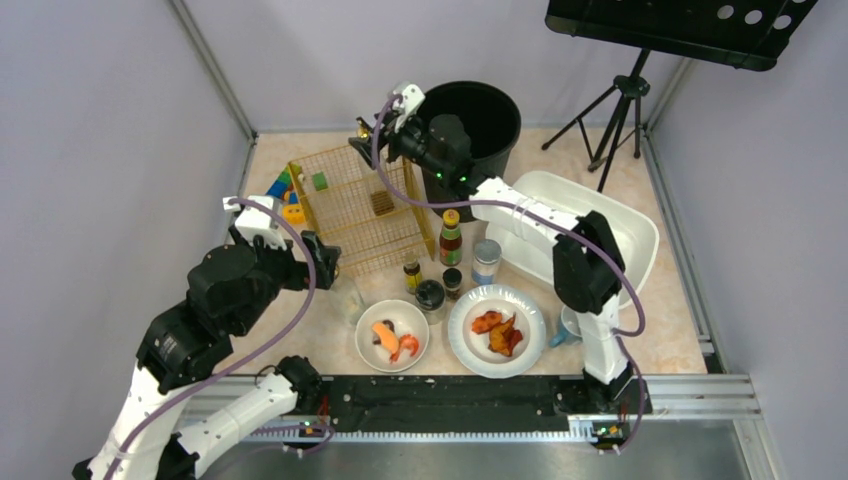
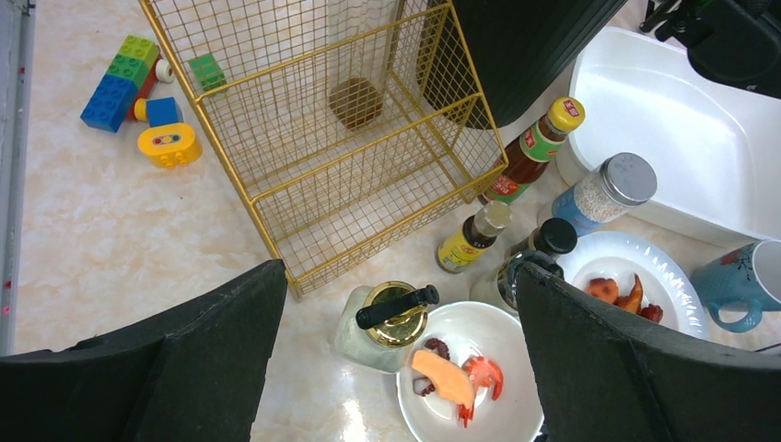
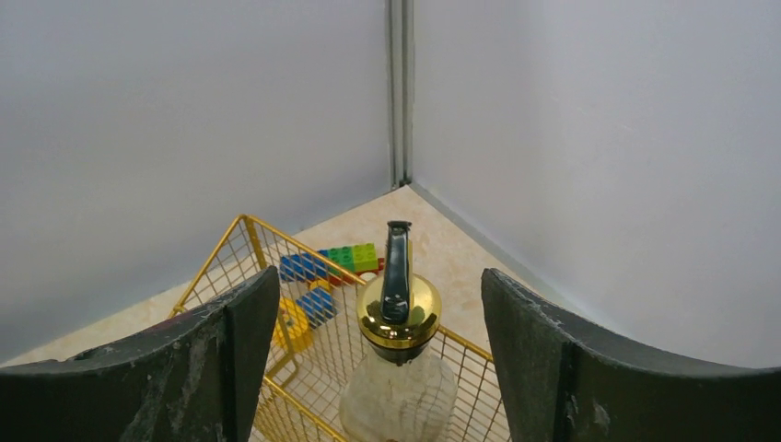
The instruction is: Clear the kitchen counter
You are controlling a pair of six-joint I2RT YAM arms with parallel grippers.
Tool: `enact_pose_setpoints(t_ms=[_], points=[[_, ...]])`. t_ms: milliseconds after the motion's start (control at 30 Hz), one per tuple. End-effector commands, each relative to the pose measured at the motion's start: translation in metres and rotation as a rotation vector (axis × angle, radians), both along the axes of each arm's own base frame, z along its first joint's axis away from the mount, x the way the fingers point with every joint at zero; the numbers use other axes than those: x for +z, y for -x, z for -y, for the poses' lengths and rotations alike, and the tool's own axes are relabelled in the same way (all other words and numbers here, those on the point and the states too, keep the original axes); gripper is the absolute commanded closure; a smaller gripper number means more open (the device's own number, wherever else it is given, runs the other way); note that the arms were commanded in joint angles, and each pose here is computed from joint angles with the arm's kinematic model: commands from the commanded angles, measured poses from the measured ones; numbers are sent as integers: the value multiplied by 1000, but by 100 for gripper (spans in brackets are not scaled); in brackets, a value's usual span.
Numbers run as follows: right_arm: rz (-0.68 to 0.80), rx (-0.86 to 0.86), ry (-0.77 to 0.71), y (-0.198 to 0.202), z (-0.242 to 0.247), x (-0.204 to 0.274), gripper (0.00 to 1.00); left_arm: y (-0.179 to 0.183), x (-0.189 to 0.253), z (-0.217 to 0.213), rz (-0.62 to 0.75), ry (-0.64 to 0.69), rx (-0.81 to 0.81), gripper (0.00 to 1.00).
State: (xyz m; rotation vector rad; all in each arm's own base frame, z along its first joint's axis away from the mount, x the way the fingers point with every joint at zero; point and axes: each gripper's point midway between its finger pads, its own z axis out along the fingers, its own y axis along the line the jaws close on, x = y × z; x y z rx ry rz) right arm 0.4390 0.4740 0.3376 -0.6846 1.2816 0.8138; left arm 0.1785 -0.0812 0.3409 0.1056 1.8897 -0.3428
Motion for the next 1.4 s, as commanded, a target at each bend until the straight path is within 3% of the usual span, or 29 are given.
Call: enact_pose_setpoints(t_ms=[0, 167, 467, 600, 867, 1067, 1367], points=[[117, 0, -79, 29, 12, 79, 20, 0, 13, 4, 38, 46, -13, 1], [126, -7, -97, 49, 21, 101, 18, -1, 10, 7, 24, 41, -20, 1], [48, 102, -128, 124, 70, 118, 20, 0, 11, 4, 12, 45, -8, 1], [-15, 264, -38, 176, 75, 87, 21, 6, 25, -1, 43, 78, 0, 1], [-8, 387, 90, 262, 70, 27, 22, 14, 38, -10, 65, 105, 19, 1], [-23, 507, 120, 293, 47, -10, 24, 17, 42, -21, 71, 165, 82, 1], [-25, 572, 73, 305, -1, -35, 27, 26, 44, -27, 81, 197, 82, 1]])
